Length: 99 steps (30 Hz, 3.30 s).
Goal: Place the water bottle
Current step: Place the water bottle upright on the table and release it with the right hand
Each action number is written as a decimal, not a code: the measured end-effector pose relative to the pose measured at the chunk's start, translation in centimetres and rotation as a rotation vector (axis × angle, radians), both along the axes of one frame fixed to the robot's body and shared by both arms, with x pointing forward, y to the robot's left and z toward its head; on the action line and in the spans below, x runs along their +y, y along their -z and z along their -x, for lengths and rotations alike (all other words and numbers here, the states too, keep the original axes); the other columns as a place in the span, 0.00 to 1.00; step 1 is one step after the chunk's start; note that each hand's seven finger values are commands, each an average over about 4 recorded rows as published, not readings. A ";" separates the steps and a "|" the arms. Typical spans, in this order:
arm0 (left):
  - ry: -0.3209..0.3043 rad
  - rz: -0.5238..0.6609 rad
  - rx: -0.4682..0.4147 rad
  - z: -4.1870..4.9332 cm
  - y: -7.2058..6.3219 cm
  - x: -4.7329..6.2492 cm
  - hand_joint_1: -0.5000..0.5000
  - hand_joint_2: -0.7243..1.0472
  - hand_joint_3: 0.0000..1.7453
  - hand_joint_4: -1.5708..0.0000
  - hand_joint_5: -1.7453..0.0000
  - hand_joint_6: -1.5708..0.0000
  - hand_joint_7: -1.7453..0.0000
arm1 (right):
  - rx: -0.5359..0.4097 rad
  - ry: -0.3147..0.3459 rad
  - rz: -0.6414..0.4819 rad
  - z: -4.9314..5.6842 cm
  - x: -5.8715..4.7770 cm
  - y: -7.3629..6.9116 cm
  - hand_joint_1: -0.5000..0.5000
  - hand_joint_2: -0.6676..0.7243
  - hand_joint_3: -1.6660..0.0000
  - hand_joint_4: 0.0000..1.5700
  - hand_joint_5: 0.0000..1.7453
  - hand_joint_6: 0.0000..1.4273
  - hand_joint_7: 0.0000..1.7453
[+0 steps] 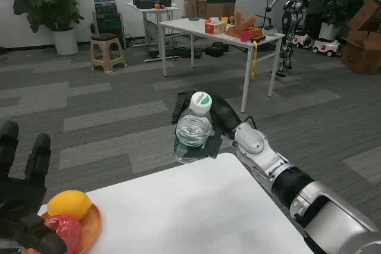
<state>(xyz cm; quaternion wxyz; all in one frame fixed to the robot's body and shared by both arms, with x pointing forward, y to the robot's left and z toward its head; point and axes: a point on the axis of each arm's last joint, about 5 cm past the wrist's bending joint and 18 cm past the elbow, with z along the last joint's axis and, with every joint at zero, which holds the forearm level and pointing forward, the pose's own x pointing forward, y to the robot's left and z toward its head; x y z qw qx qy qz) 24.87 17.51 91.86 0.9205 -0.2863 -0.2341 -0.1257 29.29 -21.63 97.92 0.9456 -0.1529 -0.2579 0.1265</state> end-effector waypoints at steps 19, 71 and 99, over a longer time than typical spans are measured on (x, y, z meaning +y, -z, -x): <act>-0.002 -0.001 0.000 -0.01 0.0 0.1 0.03 0.01 0.03 1.00 1.00 1.00 1.00 | -0.010 0.028 -0.025 0.3 -0.6 0.0 0.42 0.09 0.05 0.91 0.50 0.72 0.64; 0.001 -0.001 0.005 -0.10 -0.1 -0.1 0.02 0.00 0.05 1.00 1.00 1.00 1.00 | 0.286 0.124 0.048 2.8 -2.8 6.6 0.42 0.09 0.05 0.93 0.56 0.72 0.68; 0.000 -0.001 0.006 -0.11 -0.1 -0.1 0.02 0.00 0.05 1.00 1.00 1.00 1.00 | 0.473 0.205 -0.013 5.0 -2.4 11.8 0.42 0.09 0.05 1.00 0.75 0.80 0.84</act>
